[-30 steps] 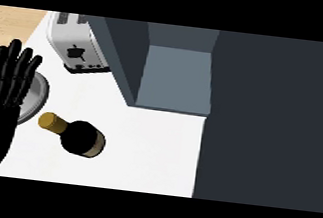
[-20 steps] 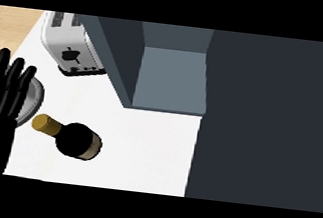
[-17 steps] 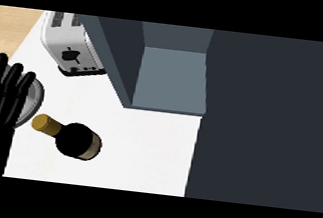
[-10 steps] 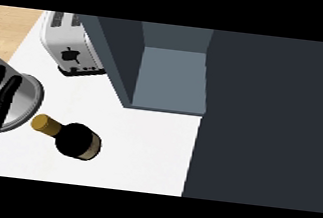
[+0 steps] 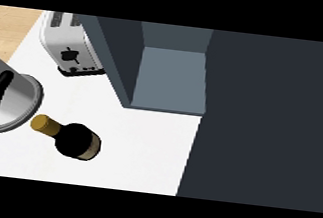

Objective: Pick up the wine, place it into the cabinet and close the cabinet

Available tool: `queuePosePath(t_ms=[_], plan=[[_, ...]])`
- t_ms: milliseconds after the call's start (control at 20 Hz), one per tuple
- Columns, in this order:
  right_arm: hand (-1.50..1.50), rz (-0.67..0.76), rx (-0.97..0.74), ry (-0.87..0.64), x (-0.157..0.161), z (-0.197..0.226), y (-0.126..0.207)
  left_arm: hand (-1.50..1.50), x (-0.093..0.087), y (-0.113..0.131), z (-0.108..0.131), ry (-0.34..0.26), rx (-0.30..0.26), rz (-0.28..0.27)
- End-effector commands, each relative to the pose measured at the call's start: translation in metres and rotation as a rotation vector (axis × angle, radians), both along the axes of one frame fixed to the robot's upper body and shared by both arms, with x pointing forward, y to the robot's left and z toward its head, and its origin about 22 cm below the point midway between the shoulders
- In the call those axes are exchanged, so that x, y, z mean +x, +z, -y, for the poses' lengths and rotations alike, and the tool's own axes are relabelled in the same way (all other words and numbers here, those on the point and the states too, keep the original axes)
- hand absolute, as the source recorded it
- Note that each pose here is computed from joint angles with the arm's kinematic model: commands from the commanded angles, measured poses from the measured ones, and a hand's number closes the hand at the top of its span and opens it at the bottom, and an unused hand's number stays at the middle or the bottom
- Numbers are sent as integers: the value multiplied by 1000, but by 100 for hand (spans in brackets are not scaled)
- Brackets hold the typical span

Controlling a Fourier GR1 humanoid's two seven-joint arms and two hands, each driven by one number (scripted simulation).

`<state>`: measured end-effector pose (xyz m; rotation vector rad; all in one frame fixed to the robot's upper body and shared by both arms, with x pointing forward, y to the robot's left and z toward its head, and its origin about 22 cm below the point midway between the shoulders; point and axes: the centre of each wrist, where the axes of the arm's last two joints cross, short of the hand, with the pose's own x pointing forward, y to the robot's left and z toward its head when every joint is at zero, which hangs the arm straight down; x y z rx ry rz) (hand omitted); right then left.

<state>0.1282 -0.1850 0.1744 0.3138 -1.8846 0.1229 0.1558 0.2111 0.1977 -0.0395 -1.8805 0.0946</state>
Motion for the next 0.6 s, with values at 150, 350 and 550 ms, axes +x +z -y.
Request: queuePosePath(t_ms=[150, 350, 550], plan=[[-150, 48, -10, -54, -26, 1, 31, -150, -5, -11, 3, 32, 3, -31], [-150, 53, -16, -41, -24, -1, 39, -150, -2, 1, -19, 69, 29, -33], [-150, 38, -2, -42, -42, 0, 40, -150, 9, -13, -2, 62, 12, -64]])
